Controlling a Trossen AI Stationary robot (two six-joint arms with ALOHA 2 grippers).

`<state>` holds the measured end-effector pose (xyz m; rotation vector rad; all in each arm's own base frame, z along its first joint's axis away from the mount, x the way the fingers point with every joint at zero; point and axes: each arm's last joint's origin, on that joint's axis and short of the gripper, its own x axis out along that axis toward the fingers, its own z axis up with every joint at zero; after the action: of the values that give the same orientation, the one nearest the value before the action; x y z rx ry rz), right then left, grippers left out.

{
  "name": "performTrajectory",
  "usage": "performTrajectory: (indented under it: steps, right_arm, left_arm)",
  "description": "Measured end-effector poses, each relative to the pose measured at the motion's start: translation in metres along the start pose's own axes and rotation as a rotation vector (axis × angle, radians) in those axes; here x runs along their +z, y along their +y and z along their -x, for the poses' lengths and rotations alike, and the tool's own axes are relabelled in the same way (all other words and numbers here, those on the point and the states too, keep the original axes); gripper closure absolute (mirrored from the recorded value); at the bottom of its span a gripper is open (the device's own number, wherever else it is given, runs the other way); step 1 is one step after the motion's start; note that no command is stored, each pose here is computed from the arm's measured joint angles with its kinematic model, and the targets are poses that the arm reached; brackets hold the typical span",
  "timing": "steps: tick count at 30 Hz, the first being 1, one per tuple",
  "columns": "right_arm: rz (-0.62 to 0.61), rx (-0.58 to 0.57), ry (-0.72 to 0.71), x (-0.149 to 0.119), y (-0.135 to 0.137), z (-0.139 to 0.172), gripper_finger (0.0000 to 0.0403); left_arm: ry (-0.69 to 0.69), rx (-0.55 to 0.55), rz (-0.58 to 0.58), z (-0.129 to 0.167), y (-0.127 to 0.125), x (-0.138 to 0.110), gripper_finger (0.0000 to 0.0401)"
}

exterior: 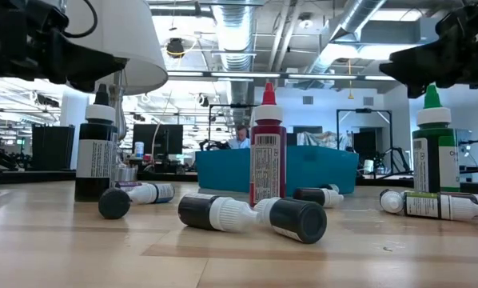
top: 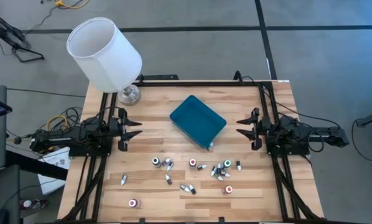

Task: Pick & Place food coloring
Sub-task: Put the large green food coloring bottle into the blue bin

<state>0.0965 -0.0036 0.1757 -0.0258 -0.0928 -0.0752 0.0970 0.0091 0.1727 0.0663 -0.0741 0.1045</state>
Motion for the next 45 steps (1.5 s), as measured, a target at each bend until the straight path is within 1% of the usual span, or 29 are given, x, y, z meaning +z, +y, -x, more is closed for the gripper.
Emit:
performTrajectory:
  steps: [3,4,6,9,11,14,18,22,25,28,30,33,36,41,45]
  right_arm:
    - [-0.078,0.006,-0.032,0.003,0.0,0.0,0.0233]
    - [-0.096,0.028,-0.029,0.003,0.001,0.0,0.0233]
    - [-0.107,0.125,-0.002,0.001,0.005,0.0,0.0233]
    - [-0.112,0.285,0.053,-0.004,0.012,-0.001,0.0233]
    - [-0.098,0.349,0.085,-0.006,0.017,-0.001,0.0233]
    - [-0.045,0.402,0.103,-0.008,0.023,-0.003,0.0233]
    - [0.012,0.441,0.074,-0.006,0.031,-0.005,0.0233]
    - [0.007,0.496,0.076,-0.006,0.04,-0.007,0.0233]
    - [-0.029,0.493,0.139,-0.011,0.046,-0.007,0.0233]
    - [-0.033,0.43,0.213,-0.018,0.051,-0.009,0.0233]
    - [-0.024,0.404,0.211,-0.019,0.055,-0.011,0.0233]
    - [-0.029,0.441,0.189,-0.017,0.063,-0.014,0.0233]
    - [-0.04,0.467,0.225,-0.022,0.069,-0.014,0.0233]
    - [-0.04,0.414,0.279,-0.03,0.075,-0.019,0.0233]
    - [-0.038,0.408,0.289,-0.032,0.078,-0.024,0.0233]
  left_arm:
    - [0.0,-0.004,0.11,0.0,0.0,0.0,0.0258]
    - [0.0,-0.004,0.145,0.0,0.0,0.0,0.0258]
    - [-0.001,-0.004,0.176,0.0,0.0,0.0,0.0258]
    - [-0.004,-0.004,0.167,0.0,0.0,0.0,0.0258]
    - [-0.004,0.0,0.129,0.0,0.0,0.0,0.0258]
    - [-0.019,0.031,0.098,0.0,0.001,0.002,0.0258]
    - [-0.058,0.036,0.131,0.0,0.001,0.005,0.0258]
    - [-0.026,0.028,0.155,0.0,0.001,0.002,0.0258]
    - [0.017,0.004,0.186,0.0,0.0,-0.002,0.0258]
    - [0.041,-0.006,0.202,0.0,0.0,-0.004,0.0258]
    - [0.04,-0.005,0.205,0.0,0.0,-0.004,0.0258]
    - [0.041,-0.005,0.206,0.0,0.0,-0.004,0.0258]
    - [0.041,-0.005,0.206,0.0,0.0,-0.004,0.0258]
    - [0.041,-0.005,0.205,0.0,0.0,-0.004,0.0258]
    - [0.04,-0.005,0.205,0.0,0.0,-0.004,0.0258]
